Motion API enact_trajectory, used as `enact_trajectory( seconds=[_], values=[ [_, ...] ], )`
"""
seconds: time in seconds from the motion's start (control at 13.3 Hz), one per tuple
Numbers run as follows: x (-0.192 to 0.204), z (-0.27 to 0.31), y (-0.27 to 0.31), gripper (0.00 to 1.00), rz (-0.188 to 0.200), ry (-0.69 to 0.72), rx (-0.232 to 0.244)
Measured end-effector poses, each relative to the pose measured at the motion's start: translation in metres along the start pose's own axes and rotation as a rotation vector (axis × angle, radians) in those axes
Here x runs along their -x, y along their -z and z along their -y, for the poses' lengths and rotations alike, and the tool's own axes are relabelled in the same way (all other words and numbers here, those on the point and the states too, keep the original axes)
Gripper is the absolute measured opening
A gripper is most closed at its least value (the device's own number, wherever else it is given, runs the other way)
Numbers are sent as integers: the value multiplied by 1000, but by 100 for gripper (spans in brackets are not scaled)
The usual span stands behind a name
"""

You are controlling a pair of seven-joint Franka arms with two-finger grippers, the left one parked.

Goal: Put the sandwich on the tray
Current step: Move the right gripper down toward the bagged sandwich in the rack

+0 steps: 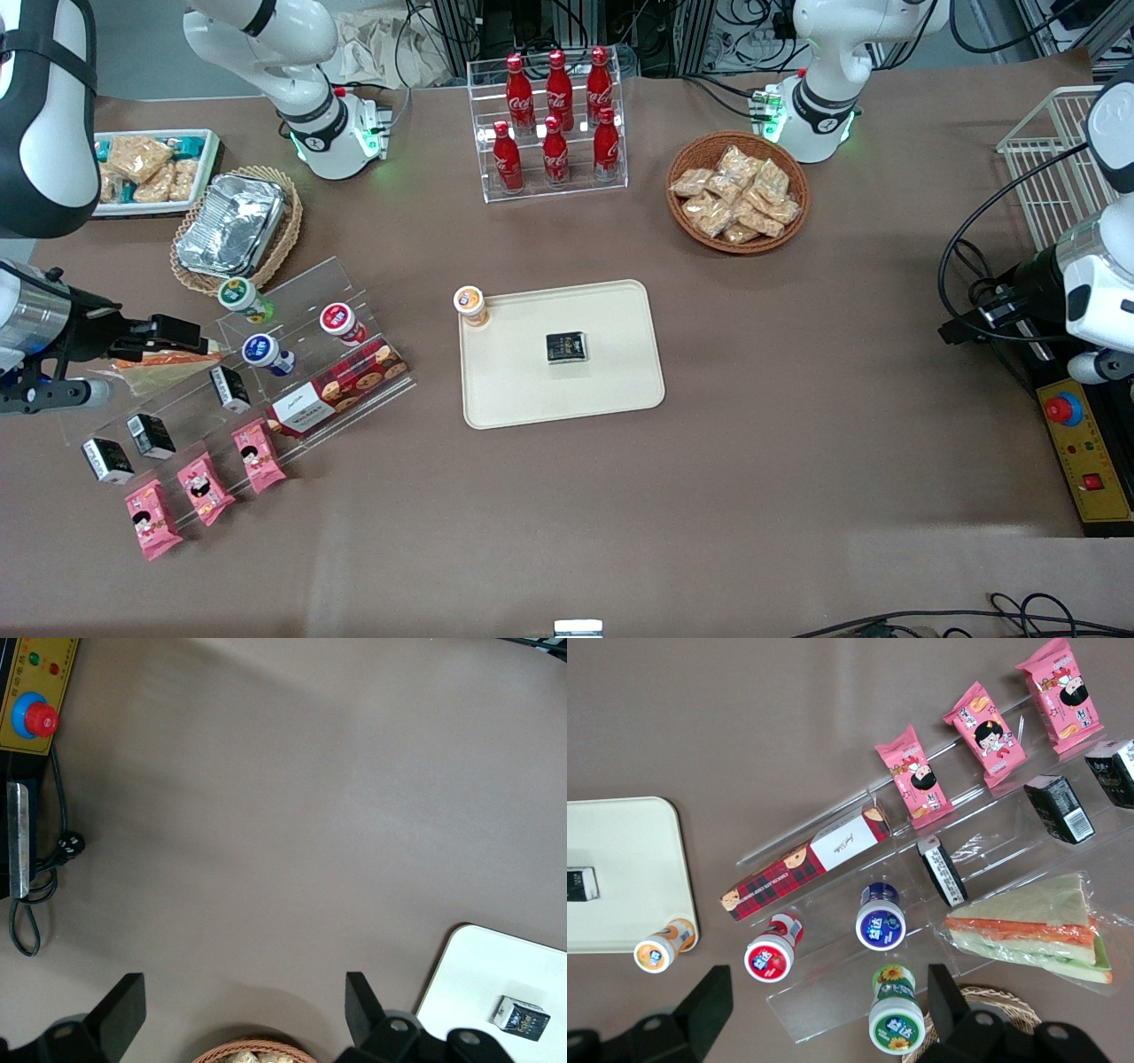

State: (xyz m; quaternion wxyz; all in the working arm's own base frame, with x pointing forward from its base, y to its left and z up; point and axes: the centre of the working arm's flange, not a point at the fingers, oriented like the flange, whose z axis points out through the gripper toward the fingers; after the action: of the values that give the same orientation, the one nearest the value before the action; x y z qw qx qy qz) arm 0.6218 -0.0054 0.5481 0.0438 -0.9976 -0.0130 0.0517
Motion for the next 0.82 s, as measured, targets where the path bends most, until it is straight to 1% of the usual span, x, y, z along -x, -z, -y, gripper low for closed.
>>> enact_trajectory(
  seconds=[0.3, 0.38, 0.53, 0.6, 0.75, 0.82],
  values=[
    [2, -2, 5, 98, -6, -11, 1],
    [5, -5, 9, 98, -11, -42, 3],
    [13, -17, 21, 98, -20, -155, 6],
    [18, -28, 25, 98, -14, -213, 6],
    [23, -53, 27, 98, -4, -280, 5],
    [26, -68, 26, 98, 8, -309, 3]
  ],
)
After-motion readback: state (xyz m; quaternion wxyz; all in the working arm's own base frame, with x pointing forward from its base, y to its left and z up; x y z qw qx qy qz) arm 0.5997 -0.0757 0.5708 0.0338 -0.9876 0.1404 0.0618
